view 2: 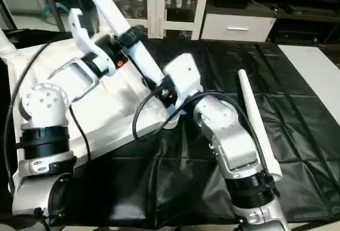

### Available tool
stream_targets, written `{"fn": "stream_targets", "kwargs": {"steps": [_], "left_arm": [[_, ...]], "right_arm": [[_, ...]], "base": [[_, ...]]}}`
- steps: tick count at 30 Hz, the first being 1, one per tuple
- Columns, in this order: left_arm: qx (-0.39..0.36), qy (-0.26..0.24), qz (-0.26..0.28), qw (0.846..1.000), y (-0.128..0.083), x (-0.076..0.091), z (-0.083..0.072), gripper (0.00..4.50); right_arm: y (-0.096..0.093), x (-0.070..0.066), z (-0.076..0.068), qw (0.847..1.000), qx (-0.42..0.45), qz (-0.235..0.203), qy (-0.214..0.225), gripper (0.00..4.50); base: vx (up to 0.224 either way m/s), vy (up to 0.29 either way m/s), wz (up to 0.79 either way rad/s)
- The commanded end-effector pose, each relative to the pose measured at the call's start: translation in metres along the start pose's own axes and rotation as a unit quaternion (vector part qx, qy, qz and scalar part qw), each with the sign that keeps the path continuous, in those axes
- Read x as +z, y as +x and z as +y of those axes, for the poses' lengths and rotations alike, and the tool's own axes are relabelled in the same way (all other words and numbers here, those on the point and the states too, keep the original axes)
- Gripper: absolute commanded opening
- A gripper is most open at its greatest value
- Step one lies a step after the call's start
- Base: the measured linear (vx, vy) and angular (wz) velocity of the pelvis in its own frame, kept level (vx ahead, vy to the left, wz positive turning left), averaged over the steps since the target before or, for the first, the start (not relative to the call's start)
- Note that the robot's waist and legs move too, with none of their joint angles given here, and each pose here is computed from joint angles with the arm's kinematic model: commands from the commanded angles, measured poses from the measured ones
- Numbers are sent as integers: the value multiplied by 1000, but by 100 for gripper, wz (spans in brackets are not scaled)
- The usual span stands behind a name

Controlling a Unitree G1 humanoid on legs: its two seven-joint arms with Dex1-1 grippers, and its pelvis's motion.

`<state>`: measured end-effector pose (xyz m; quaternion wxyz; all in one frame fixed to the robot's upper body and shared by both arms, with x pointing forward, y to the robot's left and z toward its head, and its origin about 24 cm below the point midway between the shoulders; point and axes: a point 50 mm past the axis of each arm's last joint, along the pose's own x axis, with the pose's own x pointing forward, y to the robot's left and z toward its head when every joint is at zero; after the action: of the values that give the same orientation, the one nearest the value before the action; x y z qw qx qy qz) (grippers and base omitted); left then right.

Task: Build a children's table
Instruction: Pick table leg

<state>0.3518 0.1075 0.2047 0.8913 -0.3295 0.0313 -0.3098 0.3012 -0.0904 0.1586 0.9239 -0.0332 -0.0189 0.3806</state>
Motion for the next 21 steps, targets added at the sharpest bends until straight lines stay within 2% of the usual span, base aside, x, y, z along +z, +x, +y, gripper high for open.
{"fn": "stream_targets", "kwargs": {"steps": [1,3,5,6,8,10,13,15,18,21], "left_arm": [[-14,29,12,999,-1,5,-2,179],[-23,39,20,999,-3,5,-3,179],[-55,78,50,994,-7,3,-7,179],[-59,85,56,993,-7,2,-8,179],[-83,104,78,988,-10,1,-13,179],[-94,108,85,986,-11,1,-15,179],[-122,115,97,981,-12,0,-21,179],[-131,120,103,979,-13,0,-23,179],[-148,128,110,974,-13,-1,-26,179],[-155,138,113,972,-11,-1,-29,179]], "right_arm": [[-16,16,-8,998,53,-12,39,333],[-21,17,-12,997,64,-4,48,338],[-37,19,-29,993,86,22,75,368],[-39,19,-32,992,88,28,81,368],[-48,19,-49,986,99,54,126,378],[-50,19,-53,982,108,62,141,378],[-53,20,-50,974,148,74,157,378],[-54,20,-47,970,167,87,152,378],[-57,19,-34,955,220,115,161,378],[-54,12,-27,948,232,143,165,378]], "base": [[0,0,0],[0,0,0],[0,0,0],[0,0,0],[0,0,0],[0,0,0],[0,0,0],[0,0,0],[0,0,0],[0,0,0]]}}
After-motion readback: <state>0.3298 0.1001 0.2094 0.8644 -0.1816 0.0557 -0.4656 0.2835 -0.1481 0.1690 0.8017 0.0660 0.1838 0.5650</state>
